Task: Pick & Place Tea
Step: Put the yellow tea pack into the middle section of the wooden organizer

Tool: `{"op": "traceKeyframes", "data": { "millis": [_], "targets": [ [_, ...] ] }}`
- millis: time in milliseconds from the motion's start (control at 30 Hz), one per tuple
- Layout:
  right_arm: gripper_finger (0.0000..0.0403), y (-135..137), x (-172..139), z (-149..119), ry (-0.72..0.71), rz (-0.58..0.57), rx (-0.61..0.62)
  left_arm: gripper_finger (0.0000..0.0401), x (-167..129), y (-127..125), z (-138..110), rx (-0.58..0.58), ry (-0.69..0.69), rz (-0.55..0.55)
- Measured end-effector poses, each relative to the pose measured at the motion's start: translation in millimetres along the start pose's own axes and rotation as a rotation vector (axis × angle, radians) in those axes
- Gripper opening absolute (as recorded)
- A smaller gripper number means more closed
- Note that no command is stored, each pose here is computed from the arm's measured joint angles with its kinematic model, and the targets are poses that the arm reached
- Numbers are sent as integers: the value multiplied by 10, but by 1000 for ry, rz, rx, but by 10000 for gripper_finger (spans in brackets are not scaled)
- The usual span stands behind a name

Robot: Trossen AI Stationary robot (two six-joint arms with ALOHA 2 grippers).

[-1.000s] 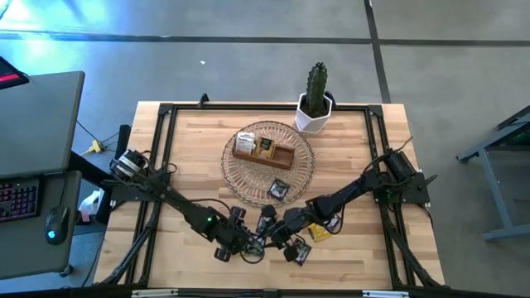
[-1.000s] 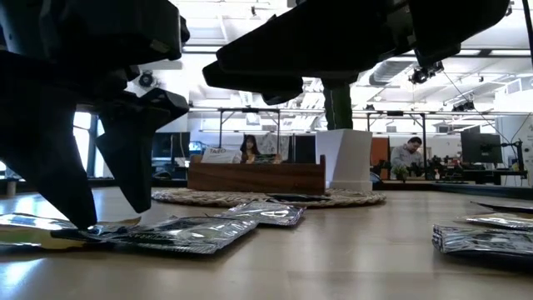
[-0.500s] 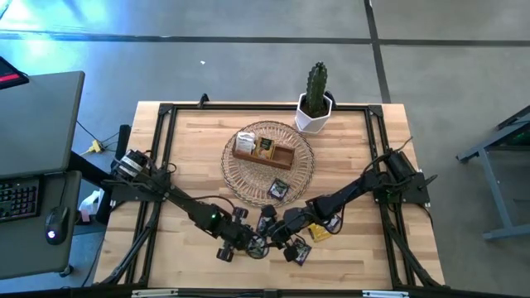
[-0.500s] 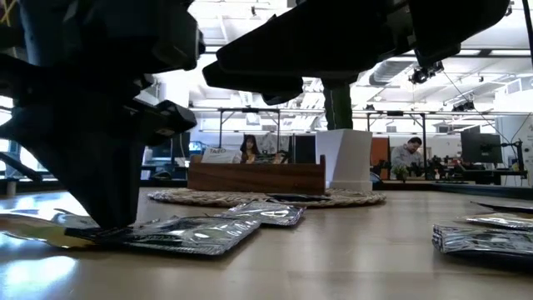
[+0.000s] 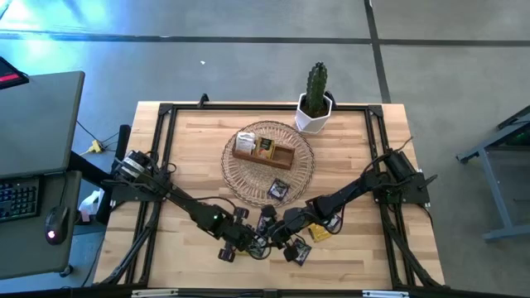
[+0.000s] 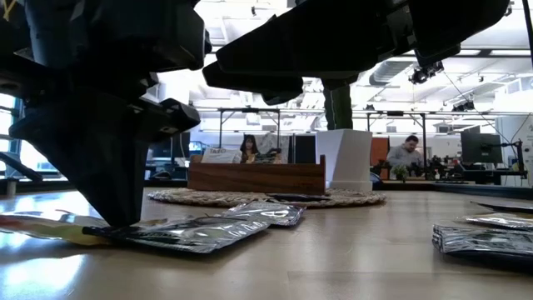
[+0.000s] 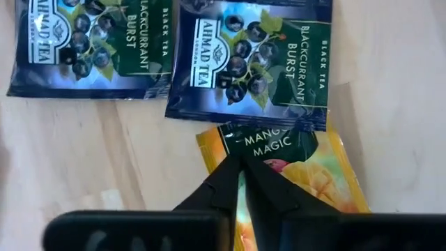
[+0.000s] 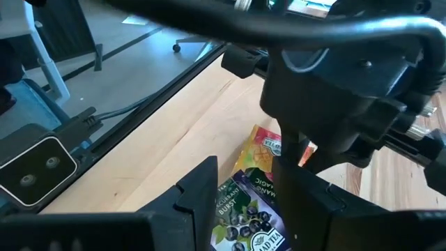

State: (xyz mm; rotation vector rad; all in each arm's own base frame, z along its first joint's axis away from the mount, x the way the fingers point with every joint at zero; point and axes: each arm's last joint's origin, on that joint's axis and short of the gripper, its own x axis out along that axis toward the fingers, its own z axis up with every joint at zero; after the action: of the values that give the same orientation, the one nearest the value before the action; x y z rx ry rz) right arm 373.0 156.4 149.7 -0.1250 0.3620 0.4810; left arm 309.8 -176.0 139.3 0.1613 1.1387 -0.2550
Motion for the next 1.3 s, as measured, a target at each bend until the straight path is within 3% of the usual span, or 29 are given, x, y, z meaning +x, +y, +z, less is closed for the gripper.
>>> {"op": "traceKeyframes", "data": {
  "millis": [200,300,500,833,933,1300],
  "targets": [
    [133,17,1,-1,1,15,0,101,-118,7,26,-43,103,112],
    [133,21,1,-2,2,27,0,139,-136,28,37,-104,91,183],
    [133,22,1,-2,2,32,0,186,-131,33,50,-119,73,210],
    [133,43,2,-7,8,38,-1,195,21,141,54,-205,98,229],
    [133,42,2,-7,8,36,-13,195,4,143,62,-276,85,241],
    [133,-18,-8,-73,71,-190,163,195,-572,119,212,-290,99,227]
  ]
}}
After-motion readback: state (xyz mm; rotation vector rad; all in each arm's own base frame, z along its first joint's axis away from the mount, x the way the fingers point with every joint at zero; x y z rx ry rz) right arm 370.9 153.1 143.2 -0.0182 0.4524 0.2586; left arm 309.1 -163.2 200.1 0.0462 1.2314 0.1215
